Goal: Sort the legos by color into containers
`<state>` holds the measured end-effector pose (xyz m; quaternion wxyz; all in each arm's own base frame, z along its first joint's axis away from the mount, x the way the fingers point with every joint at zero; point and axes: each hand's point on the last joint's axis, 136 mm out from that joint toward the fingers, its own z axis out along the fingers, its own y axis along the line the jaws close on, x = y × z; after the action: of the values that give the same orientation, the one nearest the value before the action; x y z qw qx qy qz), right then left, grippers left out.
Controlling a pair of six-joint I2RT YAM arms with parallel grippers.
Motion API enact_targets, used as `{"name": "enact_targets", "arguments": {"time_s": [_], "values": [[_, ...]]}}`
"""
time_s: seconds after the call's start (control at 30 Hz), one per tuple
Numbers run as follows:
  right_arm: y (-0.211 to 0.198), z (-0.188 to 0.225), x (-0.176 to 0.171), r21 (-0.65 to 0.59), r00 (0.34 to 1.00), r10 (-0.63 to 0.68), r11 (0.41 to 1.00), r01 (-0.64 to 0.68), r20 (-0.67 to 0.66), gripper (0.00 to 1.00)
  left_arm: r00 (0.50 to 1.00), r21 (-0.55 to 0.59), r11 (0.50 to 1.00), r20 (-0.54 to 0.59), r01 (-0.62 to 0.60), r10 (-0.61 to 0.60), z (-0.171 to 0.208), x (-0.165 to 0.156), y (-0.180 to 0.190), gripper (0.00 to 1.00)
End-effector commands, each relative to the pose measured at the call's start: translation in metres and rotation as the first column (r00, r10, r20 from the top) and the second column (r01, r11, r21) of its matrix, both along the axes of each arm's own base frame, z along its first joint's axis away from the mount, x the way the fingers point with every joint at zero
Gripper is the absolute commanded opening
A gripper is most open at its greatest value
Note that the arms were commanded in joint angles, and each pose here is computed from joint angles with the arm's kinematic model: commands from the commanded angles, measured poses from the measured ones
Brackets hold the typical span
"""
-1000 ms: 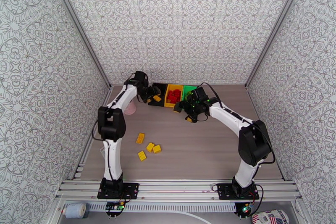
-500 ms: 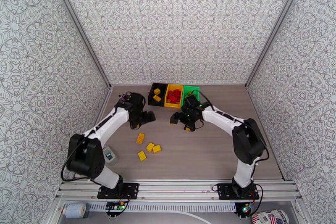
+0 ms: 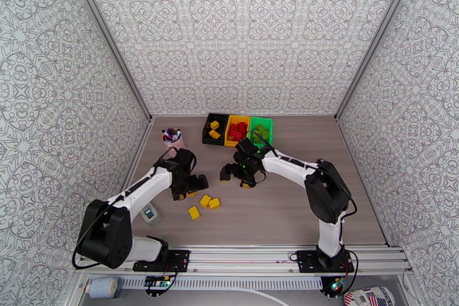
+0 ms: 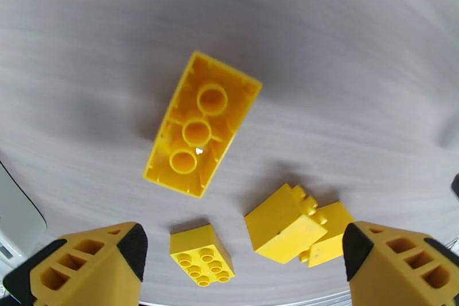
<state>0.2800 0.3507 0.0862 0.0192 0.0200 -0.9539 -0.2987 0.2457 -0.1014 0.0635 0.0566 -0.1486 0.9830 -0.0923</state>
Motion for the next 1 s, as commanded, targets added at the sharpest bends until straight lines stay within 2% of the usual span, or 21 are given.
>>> {"name": "enact_targets", "arguments": {"time_s": [0.0,0.33,0.63,0.97], "values": [[-0.007,0.008,-0.003,-0.002,0.999,-0.026,1.0,0.027,0.022,0.99,0.999,0.044,0.999,-0.031,0.021,-0.019,-0.011,-0.006,0.0,0.96],[-0.014,0.007,-0.01,0.003,0.998,-0.057,0.998,0.057,0.016,0.99,0.995,0.206,0.978,-0.096,0.037,-0.017,-0.022,0.001,0.031,0.89],[-0.015,0.008,-0.009,-0.002,0.997,-0.069,0.998,0.069,0.023,0.99,0.984,0.174,0.981,-0.166,0.087,-0.058,-0.042,0.016,0.033,0.77],[-0.017,0.006,-0.01,-0.009,0.997,-0.073,0.997,0.073,0.017,0.99,0.985,0.153,0.983,-0.153,0.098,-0.074,-0.039,0.035,0.027,0.5]]}}
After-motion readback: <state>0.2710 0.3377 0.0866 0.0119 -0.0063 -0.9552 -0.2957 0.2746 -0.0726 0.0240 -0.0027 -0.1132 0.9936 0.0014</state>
